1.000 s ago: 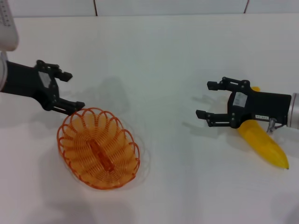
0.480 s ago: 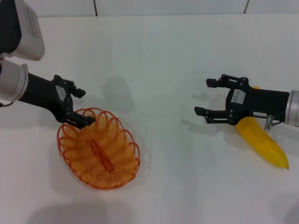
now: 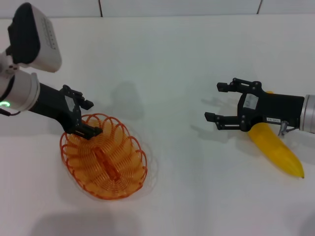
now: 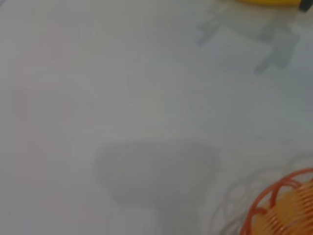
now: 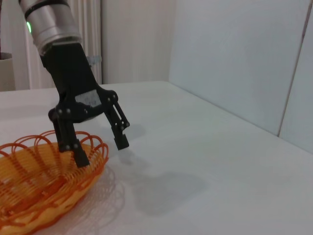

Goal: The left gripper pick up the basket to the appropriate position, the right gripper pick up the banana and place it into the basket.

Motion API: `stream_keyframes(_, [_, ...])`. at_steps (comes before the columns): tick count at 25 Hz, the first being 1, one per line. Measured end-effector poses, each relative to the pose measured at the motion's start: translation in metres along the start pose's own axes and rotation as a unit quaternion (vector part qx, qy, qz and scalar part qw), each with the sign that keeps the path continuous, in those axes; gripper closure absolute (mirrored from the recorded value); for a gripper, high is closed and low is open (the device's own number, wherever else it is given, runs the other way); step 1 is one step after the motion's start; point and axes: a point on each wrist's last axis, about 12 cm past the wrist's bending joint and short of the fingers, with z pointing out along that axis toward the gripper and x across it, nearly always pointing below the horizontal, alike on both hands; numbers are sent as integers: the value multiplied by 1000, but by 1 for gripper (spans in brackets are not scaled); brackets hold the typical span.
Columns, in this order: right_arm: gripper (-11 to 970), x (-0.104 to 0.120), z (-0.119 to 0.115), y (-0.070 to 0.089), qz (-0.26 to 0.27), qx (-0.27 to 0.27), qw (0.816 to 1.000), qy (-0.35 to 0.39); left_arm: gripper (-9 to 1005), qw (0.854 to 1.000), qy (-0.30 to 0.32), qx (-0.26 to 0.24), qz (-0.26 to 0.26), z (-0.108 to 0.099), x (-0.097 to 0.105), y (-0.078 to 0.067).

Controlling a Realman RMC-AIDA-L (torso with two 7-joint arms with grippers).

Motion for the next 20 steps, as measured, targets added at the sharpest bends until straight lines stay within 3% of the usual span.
stream_keyframes(12, [97, 0, 0, 0, 0, 0, 1000, 0, 420, 1000, 4, -4, -1, 2, -2, 0])
stream_keyframes(17, [98, 0, 0, 0, 1, 0, 1000, 1, 662, 1000, 2, -4, 1, 0, -4, 1])
stream_keyframes(20, [98, 1, 0, 0, 1, 0, 1000, 1, 757, 1000, 2, -4, 1, 0, -4, 1])
